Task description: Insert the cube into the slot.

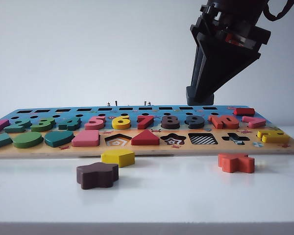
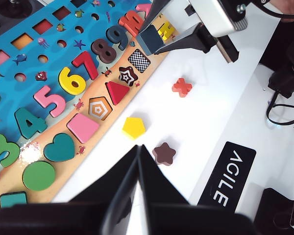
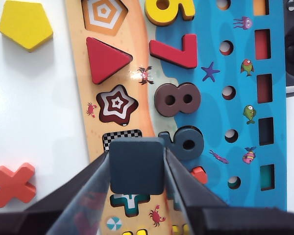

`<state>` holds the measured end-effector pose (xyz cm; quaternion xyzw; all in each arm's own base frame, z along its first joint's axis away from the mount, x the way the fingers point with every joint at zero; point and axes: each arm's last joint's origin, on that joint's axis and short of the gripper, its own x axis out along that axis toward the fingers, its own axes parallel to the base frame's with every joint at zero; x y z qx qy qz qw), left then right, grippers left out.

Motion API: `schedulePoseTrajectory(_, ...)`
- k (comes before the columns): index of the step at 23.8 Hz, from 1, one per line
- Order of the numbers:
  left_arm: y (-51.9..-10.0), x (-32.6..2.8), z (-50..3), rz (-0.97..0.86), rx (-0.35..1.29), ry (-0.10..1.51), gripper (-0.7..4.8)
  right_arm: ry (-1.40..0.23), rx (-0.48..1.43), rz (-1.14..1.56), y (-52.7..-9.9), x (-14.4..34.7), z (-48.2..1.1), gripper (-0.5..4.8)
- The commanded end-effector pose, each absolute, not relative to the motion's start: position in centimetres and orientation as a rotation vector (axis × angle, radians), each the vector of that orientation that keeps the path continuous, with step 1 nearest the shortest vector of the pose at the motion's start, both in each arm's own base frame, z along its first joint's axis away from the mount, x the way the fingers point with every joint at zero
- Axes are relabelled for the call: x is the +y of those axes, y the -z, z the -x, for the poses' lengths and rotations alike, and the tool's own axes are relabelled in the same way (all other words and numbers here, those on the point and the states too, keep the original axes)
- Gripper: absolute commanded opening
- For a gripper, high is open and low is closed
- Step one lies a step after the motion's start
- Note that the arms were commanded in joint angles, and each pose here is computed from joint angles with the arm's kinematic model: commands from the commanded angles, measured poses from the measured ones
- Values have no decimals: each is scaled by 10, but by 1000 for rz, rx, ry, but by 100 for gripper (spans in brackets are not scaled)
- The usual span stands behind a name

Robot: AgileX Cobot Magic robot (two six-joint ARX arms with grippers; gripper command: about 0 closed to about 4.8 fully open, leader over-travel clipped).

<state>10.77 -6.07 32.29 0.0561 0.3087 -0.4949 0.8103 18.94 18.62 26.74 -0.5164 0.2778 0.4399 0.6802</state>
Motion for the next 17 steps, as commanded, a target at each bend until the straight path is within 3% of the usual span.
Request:
schedulePoseTrajectory(1,-325,-61,-108,-122,642,1059,17,-990,607,1156,-266,188,-190,121)
schedulePoseTrajectory(17,-325,-61,-108,-122,641,1059,17,-1025,608,1212,-243,187,-192,111)
